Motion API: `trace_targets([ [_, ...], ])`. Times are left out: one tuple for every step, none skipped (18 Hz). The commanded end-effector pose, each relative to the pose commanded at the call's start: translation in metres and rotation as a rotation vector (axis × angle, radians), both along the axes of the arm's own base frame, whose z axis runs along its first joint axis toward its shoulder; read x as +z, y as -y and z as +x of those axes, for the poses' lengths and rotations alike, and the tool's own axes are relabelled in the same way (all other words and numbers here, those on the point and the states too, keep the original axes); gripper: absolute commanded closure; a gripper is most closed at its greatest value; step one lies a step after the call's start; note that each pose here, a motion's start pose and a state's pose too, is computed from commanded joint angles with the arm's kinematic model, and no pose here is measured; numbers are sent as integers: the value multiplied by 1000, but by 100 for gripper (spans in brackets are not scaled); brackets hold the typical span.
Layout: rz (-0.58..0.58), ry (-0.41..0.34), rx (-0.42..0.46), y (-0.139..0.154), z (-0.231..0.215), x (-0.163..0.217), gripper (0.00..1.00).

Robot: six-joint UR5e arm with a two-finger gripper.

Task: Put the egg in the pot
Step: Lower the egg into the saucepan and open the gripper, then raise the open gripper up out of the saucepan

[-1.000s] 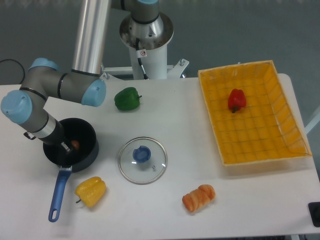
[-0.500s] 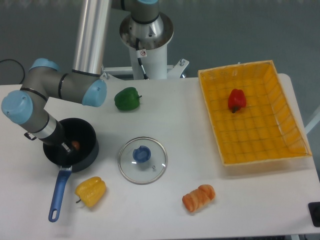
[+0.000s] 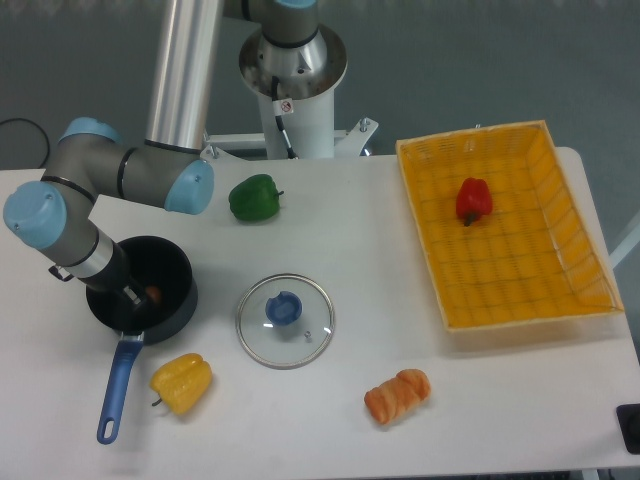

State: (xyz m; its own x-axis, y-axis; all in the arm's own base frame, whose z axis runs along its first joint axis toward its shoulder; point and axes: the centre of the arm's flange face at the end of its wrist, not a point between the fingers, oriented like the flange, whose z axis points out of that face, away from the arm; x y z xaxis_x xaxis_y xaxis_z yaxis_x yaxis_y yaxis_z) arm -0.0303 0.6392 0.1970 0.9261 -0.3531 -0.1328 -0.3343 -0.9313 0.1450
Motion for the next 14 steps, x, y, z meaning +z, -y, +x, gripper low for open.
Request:
trace_targets([
  [3,-1,-2,0,0,3,31],
  [10,-1,-3,1,0,8,31],
  [20,-3,-4,1,0,14,31],
  [28,-5,-4,1,0,19,31],
  [37,-5,-6,2,1,26,31],
  [45,-5,-4,3,0,31,31],
  [51,-7,-1,4,-2,36,31],
  [55,-8,0,4,-2,40,31],
  [56,-7,0,4,-2,40,31],
  [58,-9,2,5,-3,42,31],
  [61,-10,2,5,-3,45,32],
  [67,-10,3,6,-4,49,32],
  [75,-10,5,7,-4,55,33],
  [82,-12,9,9,-8,62,33],
])
